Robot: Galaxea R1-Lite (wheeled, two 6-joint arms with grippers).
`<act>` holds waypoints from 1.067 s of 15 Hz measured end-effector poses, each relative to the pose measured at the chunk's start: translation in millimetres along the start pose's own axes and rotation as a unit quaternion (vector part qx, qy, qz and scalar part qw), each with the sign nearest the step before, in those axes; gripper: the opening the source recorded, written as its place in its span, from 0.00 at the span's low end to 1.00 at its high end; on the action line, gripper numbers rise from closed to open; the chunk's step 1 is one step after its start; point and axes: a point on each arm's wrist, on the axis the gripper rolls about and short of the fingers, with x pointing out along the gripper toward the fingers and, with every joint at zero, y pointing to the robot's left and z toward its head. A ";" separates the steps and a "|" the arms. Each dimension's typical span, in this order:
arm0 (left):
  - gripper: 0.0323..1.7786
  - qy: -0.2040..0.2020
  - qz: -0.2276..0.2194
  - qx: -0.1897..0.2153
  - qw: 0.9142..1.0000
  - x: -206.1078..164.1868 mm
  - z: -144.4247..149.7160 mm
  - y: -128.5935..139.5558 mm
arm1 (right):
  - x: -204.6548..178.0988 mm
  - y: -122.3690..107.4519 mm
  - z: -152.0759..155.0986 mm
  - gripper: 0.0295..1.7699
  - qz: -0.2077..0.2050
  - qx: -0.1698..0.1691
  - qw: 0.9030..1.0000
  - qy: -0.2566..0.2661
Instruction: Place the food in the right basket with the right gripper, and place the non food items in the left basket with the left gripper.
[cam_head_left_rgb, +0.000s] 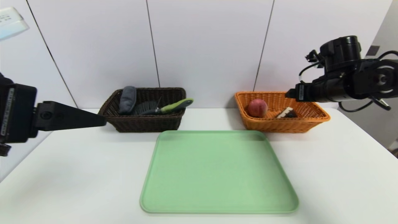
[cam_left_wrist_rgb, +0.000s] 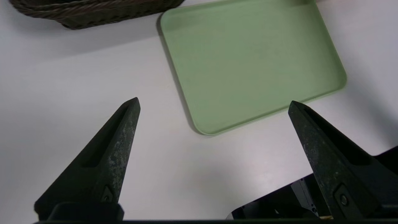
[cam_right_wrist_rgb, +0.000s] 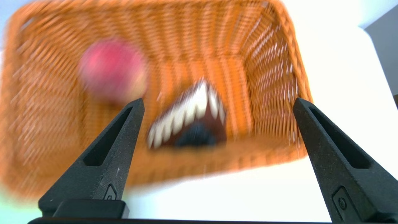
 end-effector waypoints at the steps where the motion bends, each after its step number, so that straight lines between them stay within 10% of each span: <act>1: 0.95 -0.012 0.019 -0.011 1.000 -7.6 -0.9 6.3 | -17.9 -1.9 -1.8 0.94 0.012 -0.003 1.000 0.005; 8: 0.95 -0.057 0.209 -0.054 0.975 -52.3 -41.9 36.6 | -149.9 -27.1 -36.7 0.95 0.059 -0.015 0.997 -0.038; 16: 0.95 -0.061 0.276 -0.037 0.958 -81.1 -132.6 44.2 | -230.3 -63.9 -121.5 0.96 0.076 -0.025 0.992 -0.095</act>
